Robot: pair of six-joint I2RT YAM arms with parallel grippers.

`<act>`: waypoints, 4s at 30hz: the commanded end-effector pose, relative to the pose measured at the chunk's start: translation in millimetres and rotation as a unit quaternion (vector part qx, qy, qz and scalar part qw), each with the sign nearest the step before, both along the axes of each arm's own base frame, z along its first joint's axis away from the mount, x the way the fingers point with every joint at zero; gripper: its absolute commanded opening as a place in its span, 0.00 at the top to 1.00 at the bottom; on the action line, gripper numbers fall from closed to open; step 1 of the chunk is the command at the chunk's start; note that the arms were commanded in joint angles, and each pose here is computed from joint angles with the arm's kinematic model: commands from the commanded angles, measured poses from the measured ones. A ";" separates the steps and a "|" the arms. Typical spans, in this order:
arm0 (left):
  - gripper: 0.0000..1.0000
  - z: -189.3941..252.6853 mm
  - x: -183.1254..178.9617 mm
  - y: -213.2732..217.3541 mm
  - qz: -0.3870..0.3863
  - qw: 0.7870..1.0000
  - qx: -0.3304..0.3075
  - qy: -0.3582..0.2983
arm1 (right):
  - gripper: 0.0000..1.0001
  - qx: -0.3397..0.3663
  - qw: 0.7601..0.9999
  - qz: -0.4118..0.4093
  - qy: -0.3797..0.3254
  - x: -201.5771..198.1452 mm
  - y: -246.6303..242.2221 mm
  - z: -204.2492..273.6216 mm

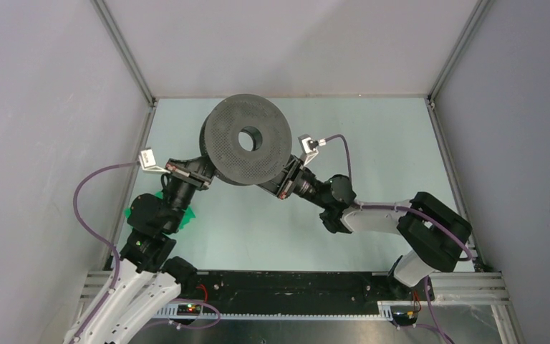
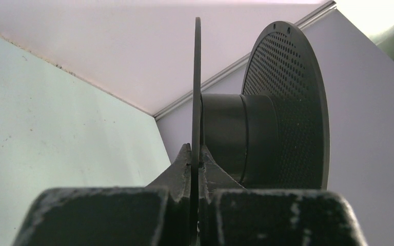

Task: Wrap the cables

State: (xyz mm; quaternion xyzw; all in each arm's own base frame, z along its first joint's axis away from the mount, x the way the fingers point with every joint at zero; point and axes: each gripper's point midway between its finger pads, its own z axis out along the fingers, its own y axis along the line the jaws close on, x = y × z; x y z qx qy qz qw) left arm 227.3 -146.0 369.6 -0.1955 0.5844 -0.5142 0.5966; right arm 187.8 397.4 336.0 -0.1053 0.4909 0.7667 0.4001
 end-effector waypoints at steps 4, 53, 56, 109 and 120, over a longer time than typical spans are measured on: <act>1.00 29.1 -13.5 3.3 -0.018 0.997 -0.067 -0.042 | 1.00 0.064 0.993 -0.083 0.055 33.3 0.8 21.4; 1.00 16.1 -9.2 0.6 -0.031 0.991 -0.125 -0.019 | 0.74 -0.123 0.958 -0.230 0.121 72.0 3.6 -32.2; 1.00 17.2 -9.6 0.6 -0.032 0.991 -0.125 -0.020 | 0.74 -0.124 0.958 -0.227 0.121 71.1 3.1 -32.9; 1.00 25.0 -1.5 -10.0 -0.047 0.989 -0.132 -0.046 | 1.00 -0.043 0.972 -0.182 0.142 74.5 -5.4 -1.9; 1.00 18.0 -0.1 -19.6 -0.081 0.980 -0.177 -0.033 | 1.00 0.002 0.966 -0.187 0.180 98.1 11.6 -5.8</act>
